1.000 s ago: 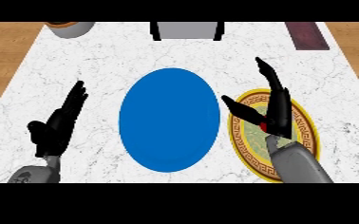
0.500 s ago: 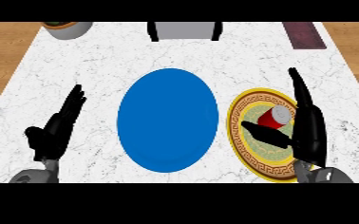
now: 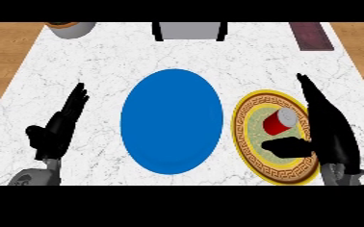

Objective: Pick the can from the plate and place it in the plate

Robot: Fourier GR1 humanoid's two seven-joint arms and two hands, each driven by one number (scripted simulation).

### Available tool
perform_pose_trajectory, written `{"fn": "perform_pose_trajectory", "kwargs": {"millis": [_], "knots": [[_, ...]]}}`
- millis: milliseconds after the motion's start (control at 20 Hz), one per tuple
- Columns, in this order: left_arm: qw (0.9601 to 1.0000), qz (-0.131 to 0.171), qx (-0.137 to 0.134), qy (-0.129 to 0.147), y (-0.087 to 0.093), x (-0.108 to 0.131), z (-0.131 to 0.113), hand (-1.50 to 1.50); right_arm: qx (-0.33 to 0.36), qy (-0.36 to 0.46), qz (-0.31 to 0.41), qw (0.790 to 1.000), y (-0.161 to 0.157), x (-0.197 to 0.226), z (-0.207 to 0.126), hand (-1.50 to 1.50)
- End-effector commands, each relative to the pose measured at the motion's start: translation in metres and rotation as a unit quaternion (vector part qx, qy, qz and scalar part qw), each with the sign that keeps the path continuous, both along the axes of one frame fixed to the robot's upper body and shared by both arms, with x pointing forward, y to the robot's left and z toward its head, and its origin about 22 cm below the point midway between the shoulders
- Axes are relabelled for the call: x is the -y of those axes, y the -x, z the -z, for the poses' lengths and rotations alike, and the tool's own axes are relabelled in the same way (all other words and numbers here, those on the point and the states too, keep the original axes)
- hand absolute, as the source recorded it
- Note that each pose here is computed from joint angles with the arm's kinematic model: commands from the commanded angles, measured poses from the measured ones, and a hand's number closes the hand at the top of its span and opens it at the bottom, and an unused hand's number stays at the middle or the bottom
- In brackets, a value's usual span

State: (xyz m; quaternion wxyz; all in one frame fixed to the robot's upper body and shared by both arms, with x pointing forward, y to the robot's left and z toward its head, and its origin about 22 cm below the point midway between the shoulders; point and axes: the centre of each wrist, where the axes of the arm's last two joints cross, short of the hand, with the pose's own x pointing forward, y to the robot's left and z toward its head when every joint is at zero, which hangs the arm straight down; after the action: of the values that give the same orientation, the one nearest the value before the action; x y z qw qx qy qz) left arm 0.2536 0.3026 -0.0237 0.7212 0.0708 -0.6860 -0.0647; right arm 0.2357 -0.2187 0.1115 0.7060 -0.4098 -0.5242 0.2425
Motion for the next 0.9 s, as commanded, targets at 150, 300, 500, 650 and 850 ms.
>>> {"fn": "perform_pose_trajectory", "kwargs": {"millis": [150,300,500,650,850], "knots": [[1.0000,-0.002,0.003,0.001,0.007,0.010,0.002,0.00,-0.104,0.027,0.031,0.994,0.003,-0.012,-0.017,-1.50],[1.0000,-0.002,0.003,0.002,0.005,-0.008,0.000,0.00,-0.113,0.029,0.041,0.992,-0.001,-0.011,-0.011,-1.50],[1.0000,0.003,0.000,0.003,0.001,-0.008,-0.008,0.00,-0.164,0.067,0.048,0.983,-0.017,0.015,-0.006,-1.50],[0.9999,0.010,0.004,0.007,0.017,-0.003,-0.007,0.00,-0.186,0.053,0.047,0.980,-0.009,0.008,0.005,-1.50],[1.0000,0.001,-0.001,0.002,0.012,-0.011,-0.008,0.00,-0.181,0.045,0.049,0.981,-0.018,0.009,0.034,-1.50]]}}
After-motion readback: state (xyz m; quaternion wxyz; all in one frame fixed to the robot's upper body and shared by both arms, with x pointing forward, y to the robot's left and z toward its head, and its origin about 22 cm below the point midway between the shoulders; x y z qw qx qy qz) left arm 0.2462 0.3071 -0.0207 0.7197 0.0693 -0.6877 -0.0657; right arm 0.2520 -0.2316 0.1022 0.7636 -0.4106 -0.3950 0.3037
